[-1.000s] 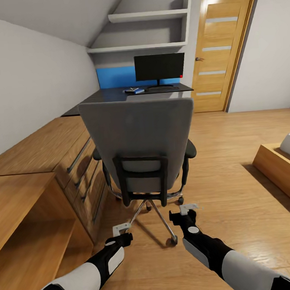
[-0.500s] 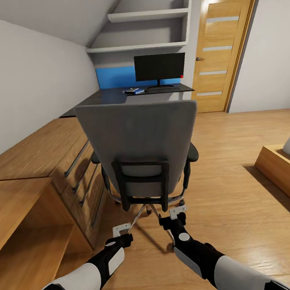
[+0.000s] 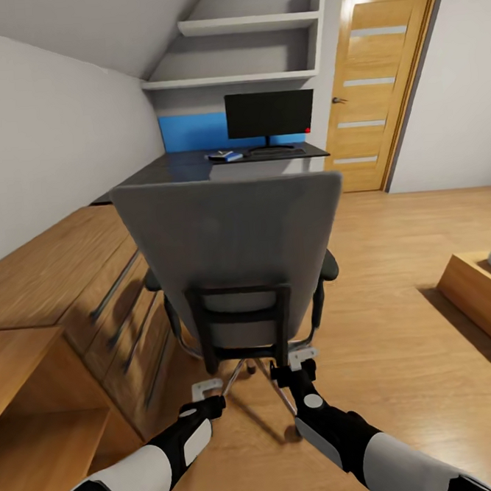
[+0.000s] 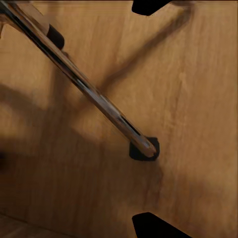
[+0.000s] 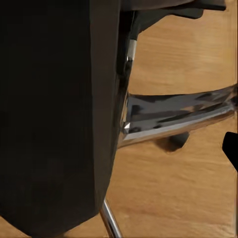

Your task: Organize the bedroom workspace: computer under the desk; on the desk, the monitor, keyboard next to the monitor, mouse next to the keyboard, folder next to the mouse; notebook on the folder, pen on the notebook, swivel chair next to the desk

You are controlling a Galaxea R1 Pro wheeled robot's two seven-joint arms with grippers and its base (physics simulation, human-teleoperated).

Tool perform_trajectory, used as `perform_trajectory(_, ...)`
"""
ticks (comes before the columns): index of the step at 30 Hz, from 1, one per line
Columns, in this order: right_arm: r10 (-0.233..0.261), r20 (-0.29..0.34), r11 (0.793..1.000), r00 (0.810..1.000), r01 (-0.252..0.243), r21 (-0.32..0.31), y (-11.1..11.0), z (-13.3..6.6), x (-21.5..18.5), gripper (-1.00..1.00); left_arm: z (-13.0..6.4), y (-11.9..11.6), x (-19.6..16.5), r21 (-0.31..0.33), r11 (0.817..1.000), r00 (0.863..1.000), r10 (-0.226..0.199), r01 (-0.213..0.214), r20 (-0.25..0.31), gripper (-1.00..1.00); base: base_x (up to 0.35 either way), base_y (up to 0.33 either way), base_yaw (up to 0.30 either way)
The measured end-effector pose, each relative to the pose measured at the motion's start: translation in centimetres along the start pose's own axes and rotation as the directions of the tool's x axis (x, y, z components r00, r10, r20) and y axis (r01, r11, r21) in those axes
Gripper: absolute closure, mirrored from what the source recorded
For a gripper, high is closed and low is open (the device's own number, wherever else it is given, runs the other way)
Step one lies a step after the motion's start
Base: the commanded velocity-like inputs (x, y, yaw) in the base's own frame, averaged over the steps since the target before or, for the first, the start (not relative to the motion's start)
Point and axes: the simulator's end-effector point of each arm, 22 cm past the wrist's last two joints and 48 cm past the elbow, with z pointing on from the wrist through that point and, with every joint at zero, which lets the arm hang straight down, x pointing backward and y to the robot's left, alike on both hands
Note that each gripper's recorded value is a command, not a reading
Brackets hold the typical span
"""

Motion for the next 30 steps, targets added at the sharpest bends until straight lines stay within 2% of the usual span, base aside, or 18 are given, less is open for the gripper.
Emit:
perform_trajectory(8,-0.006,0.013,1.0,1.0,0.005,0.001,-0.1,-0.2,-0.5,-1.0,-0.3,-0.1,-0.5,0.001,1.0,1.0,0.004,-0.004,0.012,-1.0,0.299,-0.177,-0.17)
perform_trajectory(12,-0.005,0.01,1.0,1.0,0.005,0.01,-0.3,-0.2,-0.5,-1.0,-0.4,-0.1,-1.8,0.0,0.999,0.997,0.053,-0.053,0.063,-1.0,0.299,-0.188,-0.178)
perform_trajectory(15,-0.006,0.009,1.0,1.0,0.005,0.013,-0.5,-0.2,-0.4,-1.0,-0.5,-0.1,-2.2,0.0,0.998,0.995,0.066,-0.067,0.078,-1.0,0.299,-0.189,-0.136)
perform_trajectory(24,-0.006,0.008,1.0,1.0,0.006,0.013,-0.4,-0.3,-0.4,-1.0,-0.6,0.0,-2.3,-0.003,0.998,0.994,0.068,-0.068,0.083,-1.0,0.299,-0.183,-0.017)
perform_trajectory(30,-0.006,0.008,1.0,1.0,0.006,0.014,-0.5,-0.3,-0.4,-1.0,-0.6,0.0,-2.4,-0.004,0.998,0.994,0.07,-0.07,0.085,-1.0,0.311,-0.064,0.0)
